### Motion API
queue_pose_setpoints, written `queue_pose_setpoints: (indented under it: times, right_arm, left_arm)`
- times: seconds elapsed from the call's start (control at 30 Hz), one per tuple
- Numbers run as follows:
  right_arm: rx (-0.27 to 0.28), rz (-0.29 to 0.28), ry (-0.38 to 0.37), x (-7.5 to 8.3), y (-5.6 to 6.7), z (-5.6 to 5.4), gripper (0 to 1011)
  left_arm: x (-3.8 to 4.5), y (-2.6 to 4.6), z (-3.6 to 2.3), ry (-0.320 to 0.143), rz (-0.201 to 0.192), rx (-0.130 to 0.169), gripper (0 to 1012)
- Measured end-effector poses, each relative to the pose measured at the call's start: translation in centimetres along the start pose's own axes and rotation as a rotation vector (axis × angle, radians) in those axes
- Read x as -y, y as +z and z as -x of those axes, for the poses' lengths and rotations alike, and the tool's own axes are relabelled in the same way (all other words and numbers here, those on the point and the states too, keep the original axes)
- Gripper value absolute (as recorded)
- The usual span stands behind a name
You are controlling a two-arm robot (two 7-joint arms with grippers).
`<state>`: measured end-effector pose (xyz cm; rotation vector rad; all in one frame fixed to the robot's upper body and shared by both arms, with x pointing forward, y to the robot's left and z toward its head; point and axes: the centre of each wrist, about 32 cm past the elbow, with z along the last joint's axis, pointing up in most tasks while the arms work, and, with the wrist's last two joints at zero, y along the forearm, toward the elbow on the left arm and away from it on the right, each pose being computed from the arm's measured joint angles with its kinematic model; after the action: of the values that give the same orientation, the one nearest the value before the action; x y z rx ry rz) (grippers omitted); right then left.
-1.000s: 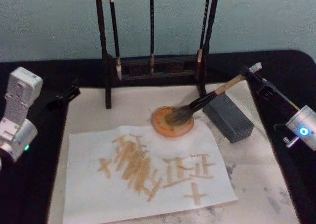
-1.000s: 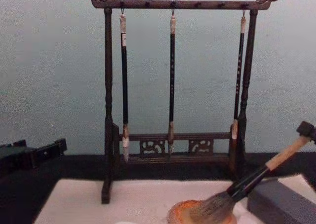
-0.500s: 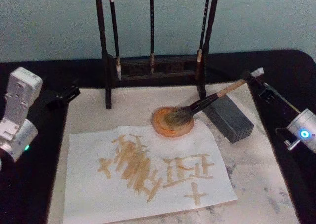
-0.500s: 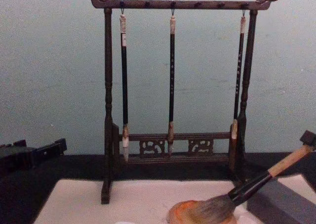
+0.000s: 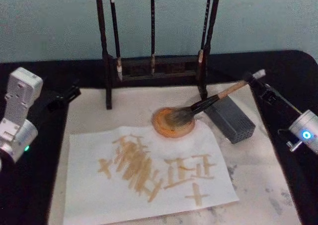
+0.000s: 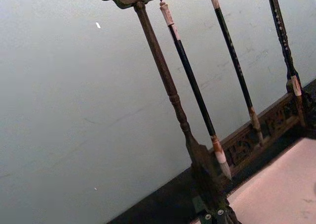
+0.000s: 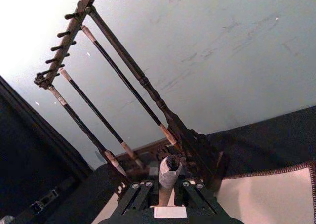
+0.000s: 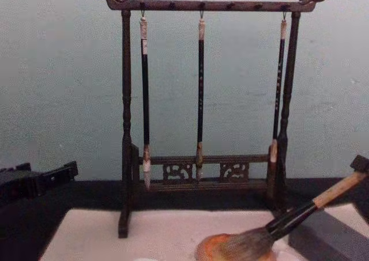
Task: Pick up the brush from the inkstone, write on the paper, then place the brush back to its original position.
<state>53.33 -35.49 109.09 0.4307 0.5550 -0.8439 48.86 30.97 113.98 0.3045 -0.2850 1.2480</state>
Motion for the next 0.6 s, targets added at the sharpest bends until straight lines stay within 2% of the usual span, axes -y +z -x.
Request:
queue_pose_setpoints:
  times: [0.13, 0.2, 0.27, 0.3, 0.37, 0.47, 0.5, 0.57, 0.6]
  right_arm:
    - [0.000, 0.000, 0.000, 0.00, -0.01, 0.01, 164]
    - [0.001, 0.001, 0.000, 0.01, -0.03, 0.01, 202]
    - [0.001, 0.001, 0.000, 0.02, -0.03, 0.01, 300]
    - [0.001, 0.001, 0.000, 0.02, -0.03, 0.01, 300]
    - [0.007, -0.001, 0.006, 0.07, 0.04, 0.19, 418]
    - [0.019, -0.002, 0.008, 0.13, 0.28, 0.41, 484]
    - [0.026, -0.001, 0.008, 0.19, 0.43, 0.54, 550]
    - [0.037, 0.002, 0.005, 0.23, 0.65, 0.71, 583]
    - [0.040, 0.003, 0.004, 0.24, 0.72, 0.77, 644]
  left_arm:
    - [0.00, 0.00, 0.00, 0.000, 0.000, 0.000, 1002]
    - [0.00, 0.00, 0.00, 0.000, 0.000, 0.000, 1002]
    - [0.00, 0.00, 0.00, 0.000, 0.000, 0.000, 1002]
    - [0.00, 0.00, 0.00, 0.000, 0.000, 0.000, 1002]
    - [0.00, 0.00, 0.00, 0.000, 0.000, 0.000, 1002]
    - [0.00, 0.00, 0.00, 0.000, 0.000, 0.000, 1002]
    - [0.00, 0.00, 0.00, 0.000, 0.000, 0.000, 1000]
    - [0.00, 0.00, 0.00, 0.000, 0.000, 0.000, 1002]
    - [0.00, 0.00, 0.00, 0.000, 0.000, 0.000, 1002]
